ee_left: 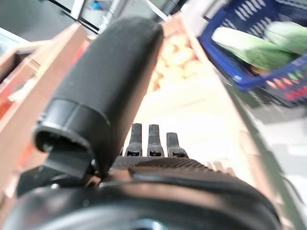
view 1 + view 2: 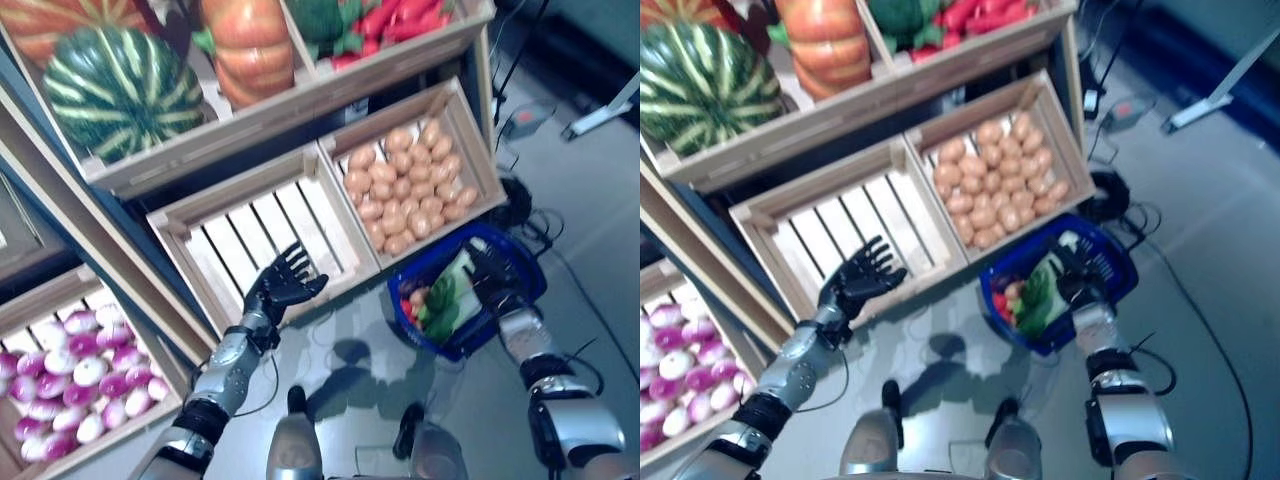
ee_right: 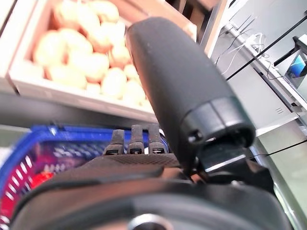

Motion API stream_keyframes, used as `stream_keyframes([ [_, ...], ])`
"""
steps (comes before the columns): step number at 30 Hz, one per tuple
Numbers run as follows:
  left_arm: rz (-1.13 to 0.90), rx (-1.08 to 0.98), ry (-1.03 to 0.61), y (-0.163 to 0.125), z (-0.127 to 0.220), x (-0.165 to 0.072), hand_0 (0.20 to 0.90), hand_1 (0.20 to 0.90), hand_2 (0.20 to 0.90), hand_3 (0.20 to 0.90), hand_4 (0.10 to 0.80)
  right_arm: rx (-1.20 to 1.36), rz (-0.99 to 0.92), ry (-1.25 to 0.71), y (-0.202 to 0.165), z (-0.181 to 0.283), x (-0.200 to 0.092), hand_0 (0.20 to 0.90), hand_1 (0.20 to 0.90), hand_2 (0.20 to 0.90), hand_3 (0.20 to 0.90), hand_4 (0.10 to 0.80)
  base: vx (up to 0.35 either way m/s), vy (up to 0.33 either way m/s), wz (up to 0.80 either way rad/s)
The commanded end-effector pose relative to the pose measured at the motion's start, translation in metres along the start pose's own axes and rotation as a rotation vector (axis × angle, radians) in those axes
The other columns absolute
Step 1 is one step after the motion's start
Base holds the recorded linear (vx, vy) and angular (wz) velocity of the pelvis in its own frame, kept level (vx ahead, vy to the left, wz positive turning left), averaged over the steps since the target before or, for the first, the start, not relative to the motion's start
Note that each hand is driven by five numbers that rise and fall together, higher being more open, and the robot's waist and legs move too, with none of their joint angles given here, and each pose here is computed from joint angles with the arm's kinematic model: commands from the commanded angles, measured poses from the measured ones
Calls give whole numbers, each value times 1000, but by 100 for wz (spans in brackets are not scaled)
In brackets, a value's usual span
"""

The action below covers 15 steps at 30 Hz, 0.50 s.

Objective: Put vegetables into the basket

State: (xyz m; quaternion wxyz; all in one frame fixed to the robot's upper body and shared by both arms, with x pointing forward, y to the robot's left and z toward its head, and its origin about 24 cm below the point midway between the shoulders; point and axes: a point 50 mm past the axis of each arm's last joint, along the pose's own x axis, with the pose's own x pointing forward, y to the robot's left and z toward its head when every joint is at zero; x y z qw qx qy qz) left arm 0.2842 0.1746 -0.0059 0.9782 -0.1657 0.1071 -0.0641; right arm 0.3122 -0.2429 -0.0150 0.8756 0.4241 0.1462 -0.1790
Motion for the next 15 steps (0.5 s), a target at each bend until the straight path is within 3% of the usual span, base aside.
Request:
stream_keyframes([
  [1, 16, 33, -19, 2, 0, -3, 900, 900, 900, 900, 800, -82, 167, -134, 28, 12, -3, 900, 900, 900, 900, 800, 129, 25, -5],
  [7, 110, -24, 75, 10, -43, -25, 900, 900, 900, 900, 800, -158, 171, 1, -5, -66, -37, 900, 900, 900, 900, 800, 65, 0, -6],
  [15, 161, -47, 148, 15, -69, -40, 900, 900, 900, 900, 800, -292, 375, 67, 7, -102, -66, 900, 900, 900, 900, 800, 13, -4, -8],
])
